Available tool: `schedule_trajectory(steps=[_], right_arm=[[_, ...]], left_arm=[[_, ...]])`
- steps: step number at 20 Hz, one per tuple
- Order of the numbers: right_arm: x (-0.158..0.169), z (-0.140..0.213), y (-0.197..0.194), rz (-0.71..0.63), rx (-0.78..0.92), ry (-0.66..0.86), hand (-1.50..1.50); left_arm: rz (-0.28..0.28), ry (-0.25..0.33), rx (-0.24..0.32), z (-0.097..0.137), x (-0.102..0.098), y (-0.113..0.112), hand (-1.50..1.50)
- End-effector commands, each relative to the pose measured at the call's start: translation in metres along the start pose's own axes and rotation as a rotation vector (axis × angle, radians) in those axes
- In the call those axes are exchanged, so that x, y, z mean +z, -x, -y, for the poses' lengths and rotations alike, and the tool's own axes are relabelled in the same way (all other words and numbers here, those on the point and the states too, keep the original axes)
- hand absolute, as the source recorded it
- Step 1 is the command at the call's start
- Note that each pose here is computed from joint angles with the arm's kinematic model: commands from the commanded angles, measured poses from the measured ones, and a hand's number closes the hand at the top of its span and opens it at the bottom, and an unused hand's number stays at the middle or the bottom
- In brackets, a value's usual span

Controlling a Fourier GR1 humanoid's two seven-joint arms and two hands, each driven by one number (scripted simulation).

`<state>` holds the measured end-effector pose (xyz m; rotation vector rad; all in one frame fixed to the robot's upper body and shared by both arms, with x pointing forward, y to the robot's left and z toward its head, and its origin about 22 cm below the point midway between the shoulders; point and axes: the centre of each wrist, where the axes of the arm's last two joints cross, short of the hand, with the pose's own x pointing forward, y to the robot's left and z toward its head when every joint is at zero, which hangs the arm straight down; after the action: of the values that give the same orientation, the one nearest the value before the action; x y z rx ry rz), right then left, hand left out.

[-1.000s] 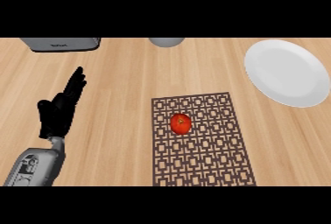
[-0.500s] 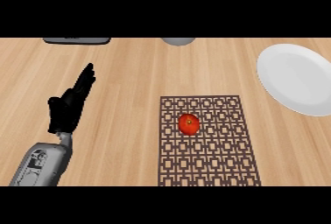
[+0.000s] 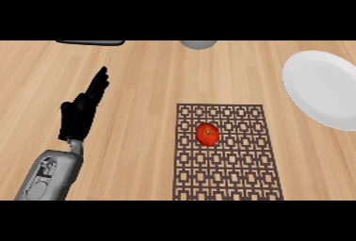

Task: Pick the lemon from the placemat and place it in the plate

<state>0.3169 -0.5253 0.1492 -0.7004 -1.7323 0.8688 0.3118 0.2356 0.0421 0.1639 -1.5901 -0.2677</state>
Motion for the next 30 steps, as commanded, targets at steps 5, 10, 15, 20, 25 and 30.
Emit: schedule_trajectory(steps=[5,10,15,20,25,30], right_arm=[[-0.05,-0.055,-0.01,-0.014,0.159,-0.113,1.5],[-0.055,-0.098,-0.004,-0.145,0.119,-0.184,1.5],[-0.047,-0.148,0.0,-0.19,-0.016,-0.227,-1.5],[-0.068,-0.127,-0.011,-0.137,-0.129,-0.204,-1.5],[-0.054,-0.13,-0.001,-0.096,-0.388,-0.042,-1.5],[-0.037,-0.068,0.01,-0.164,-0.524,0.129,-1.5]], left_arm=[[-0.009,0.002,-0.007,-0.002,-0.004,-0.002,0.0],[0.017,0.019,0.001,-0.003,-0.011,-0.015,0.0],[-0.002,0.003,-0.012,-0.001,-0.004,-0.005,0.0],[-0.003,-0.004,0.008,0.005,-0.001,0.005,0.0],[-0.007,-0.022,-0.004,-0.005,-0.004,-0.009,0.0],[0.01,-0.033,0.011,0.004,-0.004,-0.002,0.0]])
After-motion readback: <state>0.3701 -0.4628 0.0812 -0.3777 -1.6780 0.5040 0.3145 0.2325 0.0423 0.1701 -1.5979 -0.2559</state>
